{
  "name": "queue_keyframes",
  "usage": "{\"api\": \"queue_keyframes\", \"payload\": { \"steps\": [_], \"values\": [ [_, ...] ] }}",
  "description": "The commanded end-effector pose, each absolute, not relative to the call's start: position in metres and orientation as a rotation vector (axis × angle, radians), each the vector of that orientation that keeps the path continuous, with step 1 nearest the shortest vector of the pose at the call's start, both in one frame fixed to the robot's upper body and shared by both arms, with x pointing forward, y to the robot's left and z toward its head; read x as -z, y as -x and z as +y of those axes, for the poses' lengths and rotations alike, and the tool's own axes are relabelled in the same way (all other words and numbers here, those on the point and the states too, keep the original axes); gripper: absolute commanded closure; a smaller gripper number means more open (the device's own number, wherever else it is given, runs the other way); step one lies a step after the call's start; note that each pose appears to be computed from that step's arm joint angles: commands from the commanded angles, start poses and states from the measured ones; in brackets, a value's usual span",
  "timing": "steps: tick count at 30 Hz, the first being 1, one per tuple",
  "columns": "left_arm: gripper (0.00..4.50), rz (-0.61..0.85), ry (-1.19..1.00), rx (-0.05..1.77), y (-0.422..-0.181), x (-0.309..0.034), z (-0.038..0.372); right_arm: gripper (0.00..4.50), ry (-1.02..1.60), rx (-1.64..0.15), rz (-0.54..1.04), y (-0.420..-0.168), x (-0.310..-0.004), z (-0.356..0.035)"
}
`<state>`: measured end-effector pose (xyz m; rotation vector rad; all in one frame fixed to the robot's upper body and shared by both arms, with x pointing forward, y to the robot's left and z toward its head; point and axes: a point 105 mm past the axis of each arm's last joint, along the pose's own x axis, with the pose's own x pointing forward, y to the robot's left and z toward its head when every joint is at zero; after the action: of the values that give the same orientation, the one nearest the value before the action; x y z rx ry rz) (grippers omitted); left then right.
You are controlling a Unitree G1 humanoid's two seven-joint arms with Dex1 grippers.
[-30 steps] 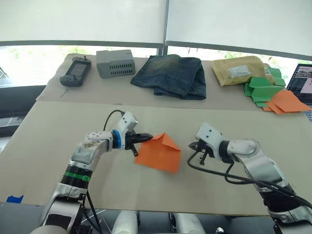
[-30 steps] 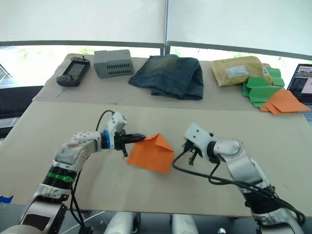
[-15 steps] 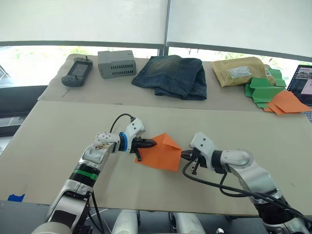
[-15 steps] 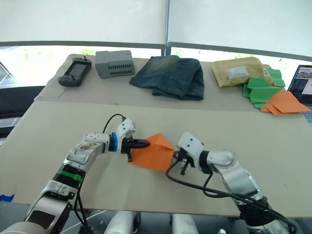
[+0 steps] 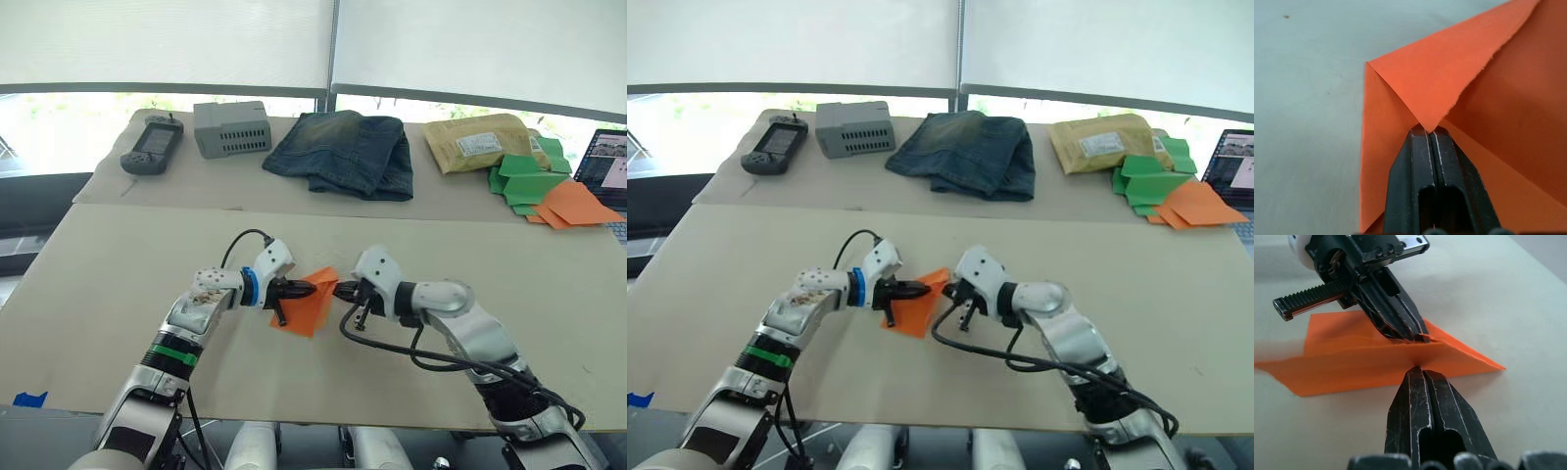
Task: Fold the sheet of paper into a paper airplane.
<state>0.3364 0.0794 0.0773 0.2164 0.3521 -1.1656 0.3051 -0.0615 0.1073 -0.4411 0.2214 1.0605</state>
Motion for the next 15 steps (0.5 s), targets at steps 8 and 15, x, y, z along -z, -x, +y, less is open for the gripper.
{"api": "queue_keyframes", "payload": {
  "steps": [8,15],
  "values": [
    [4.45,0.375,-0.265,1.128,-0.333,-0.073,0.096,4.50,0.477,-1.013,0.226,-0.314,-0.103,-0.071],
    [4.45,0.281,-0.137,0.986,-0.360,-0.099,0.105,4.50,0.471,-1.008,0.230,-0.316,-0.102,-0.070]
  ]
}}
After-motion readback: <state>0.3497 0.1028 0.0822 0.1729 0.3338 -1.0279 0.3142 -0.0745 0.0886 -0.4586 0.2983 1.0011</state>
